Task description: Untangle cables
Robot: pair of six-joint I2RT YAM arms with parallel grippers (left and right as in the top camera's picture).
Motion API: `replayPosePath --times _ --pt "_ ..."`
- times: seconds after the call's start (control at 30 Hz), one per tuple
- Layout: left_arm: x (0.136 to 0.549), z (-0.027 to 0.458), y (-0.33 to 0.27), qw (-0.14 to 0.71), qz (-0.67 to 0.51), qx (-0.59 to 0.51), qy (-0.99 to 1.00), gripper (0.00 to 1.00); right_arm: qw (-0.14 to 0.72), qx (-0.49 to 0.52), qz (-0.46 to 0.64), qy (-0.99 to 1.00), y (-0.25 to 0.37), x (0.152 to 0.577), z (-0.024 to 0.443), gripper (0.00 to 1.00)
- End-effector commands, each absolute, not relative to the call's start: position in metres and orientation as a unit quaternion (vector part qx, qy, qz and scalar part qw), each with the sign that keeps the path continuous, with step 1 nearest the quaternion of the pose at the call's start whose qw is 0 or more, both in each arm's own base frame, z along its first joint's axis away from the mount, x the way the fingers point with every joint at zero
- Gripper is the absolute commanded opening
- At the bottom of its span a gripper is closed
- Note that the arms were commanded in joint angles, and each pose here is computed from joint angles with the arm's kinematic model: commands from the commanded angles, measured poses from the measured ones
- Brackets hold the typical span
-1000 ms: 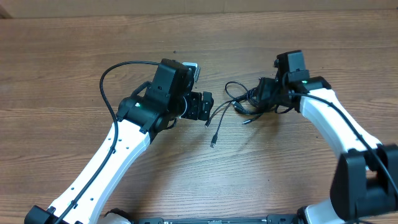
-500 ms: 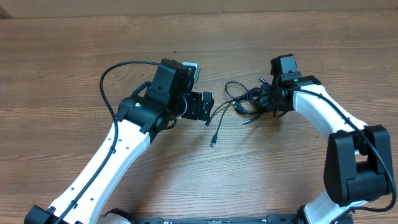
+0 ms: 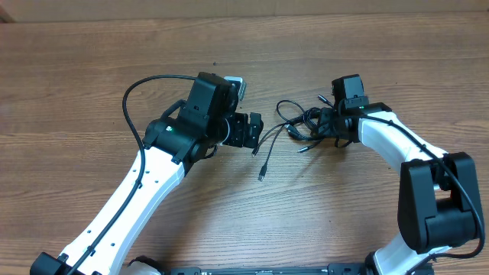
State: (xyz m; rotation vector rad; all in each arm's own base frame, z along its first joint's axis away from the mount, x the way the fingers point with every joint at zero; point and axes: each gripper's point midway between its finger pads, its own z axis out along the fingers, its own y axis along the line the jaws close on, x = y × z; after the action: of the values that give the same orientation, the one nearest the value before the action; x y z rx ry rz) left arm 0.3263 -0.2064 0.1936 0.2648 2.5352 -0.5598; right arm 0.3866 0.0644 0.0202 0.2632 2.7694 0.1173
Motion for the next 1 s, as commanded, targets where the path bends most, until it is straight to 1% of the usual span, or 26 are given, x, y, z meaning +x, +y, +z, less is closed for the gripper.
replayPosePath --times 0.0,0.1,0.17,0.2,0.33,0.37,0.43,0.47,0.73,0.83,0.97 --pt "0.33 0.197 -0.207 0.267 -0.209 0.094 0.936 0.95 0.175 0.097 0.035 0.979 0.06 0.382 0.013 0.45" --pt "0.33 0.197 -0.207 0.267 -0.209 0.094 0.936 0.95 0.17 0.097 0.03 0.98 0.059 0.381 0.009 0.44" --pt "0.33 0.197 -0.207 0.267 -0.209 0.094 0.936 0.95 0.164 0.097 0.028 0.981 0.059 0.38 0.004 0.39" --pt "0.33 0.197 -0.207 0.267 -0.209 0.094 0.936 0.95 0.157 0.097 0.027 0.982 0.059 0.378 -0.002 0.35" --pt "0.33 0.197 -0.207 0.268 -0.208 0.094 0.936 0.95 0.15 0.097 0.025 0.984 0.058 0.377 -0.007 0.25" --pt "0.33 0.197 -0.207 0.267 -0.209 0.094 0.936 0.95 0.149 0.097 0.025 0.984 0.058 0.376 -0.007 0.21" --pt "0.33 0.197 -0.207 0.267 -0.209 0.094 0.936 0.95 0.149 0.097 0.025 0.984 0.058 0.376 -0.007 0.07" --pt "0.33 0.197 -0.207 0.267 -0.208 0.094 0.936 0.95 0.149 0.097 0.025 0.984 0.058 0.376 -0.007 0.04" --pt "0.329 0.196 -0.207 0.264 -0.207 0.094 0.937 0.95 0.14 0.093 0.063 0.984 0.073 0.377 0.001 0.04" --pt "0.328 0.195 -0.206 0.261 -0.206 0.093 0.939 0.95 0.152 0.089 0.086 0.981 0.081 0.385 0.02 0.04" --pt "0.328 0.195 -0.205 0.261 -0.205 0.093 0.939 0.95 0.188 0.064 0.156 0.968 0.104 0.398 0.067 0.04"
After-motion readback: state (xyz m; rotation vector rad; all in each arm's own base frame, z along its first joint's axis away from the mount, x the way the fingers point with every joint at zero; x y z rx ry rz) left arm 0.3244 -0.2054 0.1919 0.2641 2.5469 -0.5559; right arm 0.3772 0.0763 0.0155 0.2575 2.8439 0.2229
